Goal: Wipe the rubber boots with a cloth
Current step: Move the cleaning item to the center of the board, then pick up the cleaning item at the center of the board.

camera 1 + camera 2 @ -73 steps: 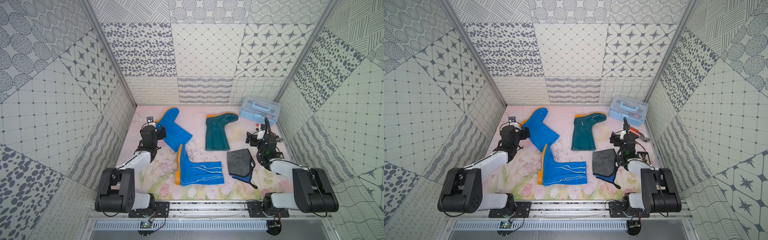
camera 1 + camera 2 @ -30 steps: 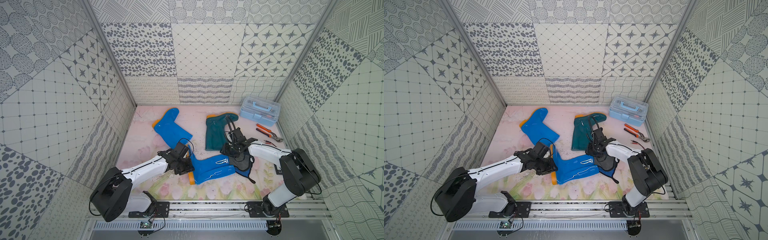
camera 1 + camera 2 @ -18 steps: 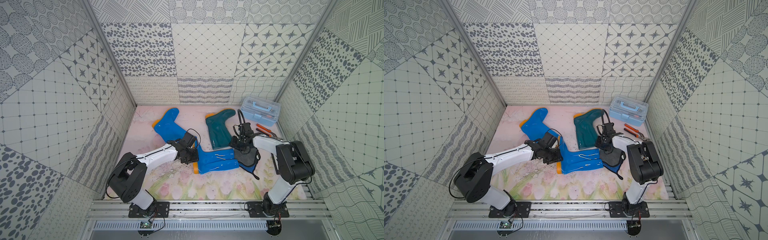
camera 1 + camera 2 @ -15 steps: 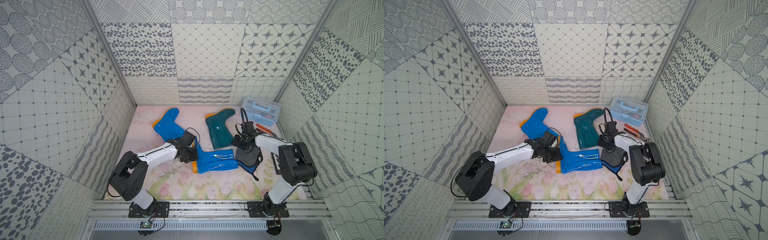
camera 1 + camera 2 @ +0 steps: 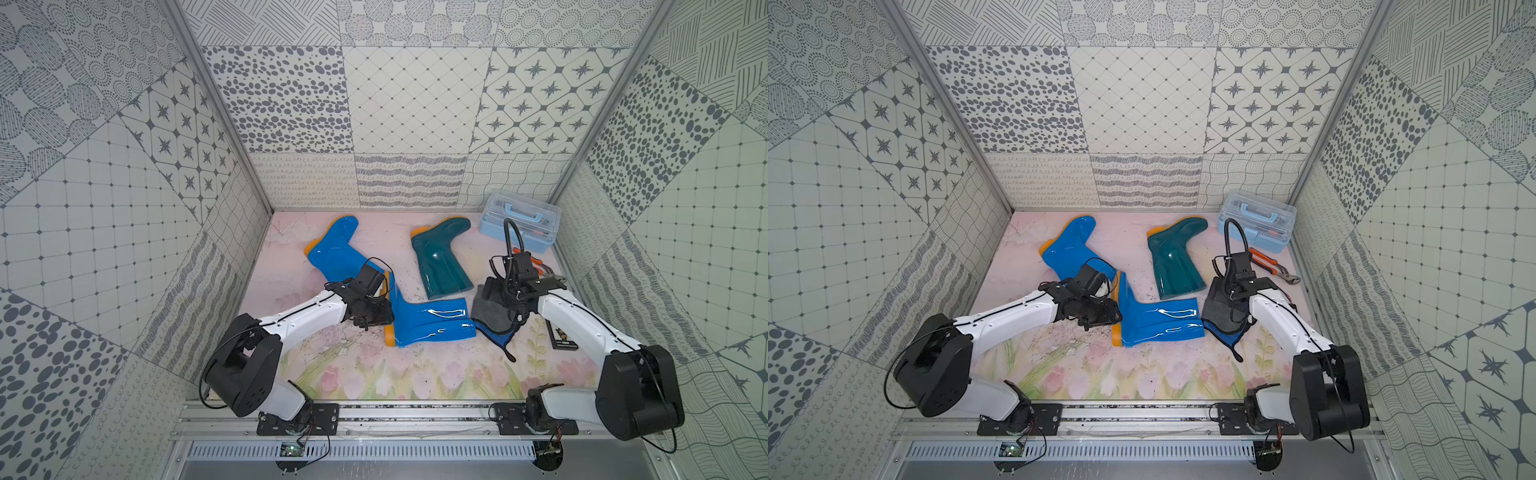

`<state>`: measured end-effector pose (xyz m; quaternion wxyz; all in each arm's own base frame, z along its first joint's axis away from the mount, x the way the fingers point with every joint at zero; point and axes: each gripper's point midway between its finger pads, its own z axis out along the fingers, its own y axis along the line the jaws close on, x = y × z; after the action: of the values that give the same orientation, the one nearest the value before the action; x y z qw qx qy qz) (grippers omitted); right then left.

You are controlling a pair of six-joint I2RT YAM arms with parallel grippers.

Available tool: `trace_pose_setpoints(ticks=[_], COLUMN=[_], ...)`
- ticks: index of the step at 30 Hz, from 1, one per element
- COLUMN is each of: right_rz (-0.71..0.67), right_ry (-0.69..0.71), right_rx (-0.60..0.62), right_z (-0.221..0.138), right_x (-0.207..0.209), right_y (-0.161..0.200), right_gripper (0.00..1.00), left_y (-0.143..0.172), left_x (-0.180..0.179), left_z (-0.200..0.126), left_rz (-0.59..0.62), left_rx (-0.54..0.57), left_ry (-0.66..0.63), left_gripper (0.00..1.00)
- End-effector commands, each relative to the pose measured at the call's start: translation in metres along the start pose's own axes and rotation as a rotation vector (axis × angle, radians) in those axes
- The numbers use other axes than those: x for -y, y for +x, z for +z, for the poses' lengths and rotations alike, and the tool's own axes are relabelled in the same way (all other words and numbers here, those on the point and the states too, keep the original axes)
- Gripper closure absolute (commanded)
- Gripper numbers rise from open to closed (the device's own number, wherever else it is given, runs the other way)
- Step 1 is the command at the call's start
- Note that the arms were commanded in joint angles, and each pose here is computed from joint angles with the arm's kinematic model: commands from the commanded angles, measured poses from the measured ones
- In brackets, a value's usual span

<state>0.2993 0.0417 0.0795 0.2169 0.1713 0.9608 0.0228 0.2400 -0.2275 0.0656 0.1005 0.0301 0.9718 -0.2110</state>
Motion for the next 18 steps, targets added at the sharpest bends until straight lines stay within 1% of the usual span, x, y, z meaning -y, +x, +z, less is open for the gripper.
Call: trace_pose_setpoints(ticks=[1,4,6,8,9,11,13,14,15,16,17,18], right_rz=[0.012,0.023,0.021,0.0,-0.006,-0.006,0.0,-0.001,-0.006,-0.009,-0.016,-0.02], right_ry=[0.079,0.046,0.021,0.03,0.029,0.015,-0.005,-0.014,-0.018,-0.016,-0.01,0.0], right_rx=[-0.065,-0.128,-0.184,-0.23,-0.237,-0.221,-0.183,-0.163,-0.15,-0.145,-0.147,-0.154], right_z=[0.014,0.035,0.048,0.053,0.053,0.047,0.035,0.029,0.024,0.021,0.018,0.018], right_x=[0.019,0.01,0.001,-0.001,-0.002,-0.003,-0.004,-0.004,-0.005,-0.005,-0.004,-0.003], right_y=[0.02,0.027,0.033,0.035,0.035,0.033,0.031,0.03,0.031,0.032,0.033,0.035], right_gripper=[0.06,0.05,0.05,0.05,0.07,0.16,0.24,0.26,0.26,0.23,0.16,0.12], left_y=[0.024,0.035,0.041,0.047,0.049,0.054,0.058,0.059,0.06,0.06,0.059,0.058], left_x=[-0.009,-0.017,-0.024,-0.031,-0.035,-0.037,-0.039,-0.039,-0.04,-0.04,-0.038,-0.036], left_z=[0.009,0.01,0.006,-0.001,-0.005,-0.012,-0.018,-0.02,-0.022,-0.024,-0.025,-0.025], left_rz=[0.009,-0.001,0.0,0.004,0.006,0.012,0.011,0.011,0.01,0.007,0.007,0.008], left_rx=[-0.052,-0.076,-0.08,-0.079,-0.077,-0.073,-0.073,-0.071,-0.066,-0.062,-0.058,-0.053], left_ry=[-0.048,-0.071,-0.093,-0.12,-0.131,-0.133,-0.133,-0.131,-0.131,-0.128,-0.121,-0.111], left_gripper=[0.53,0.59,0.61,0.63,0.65,0.66,0.67,0.67,0.66,0.65,0.62,0.6])
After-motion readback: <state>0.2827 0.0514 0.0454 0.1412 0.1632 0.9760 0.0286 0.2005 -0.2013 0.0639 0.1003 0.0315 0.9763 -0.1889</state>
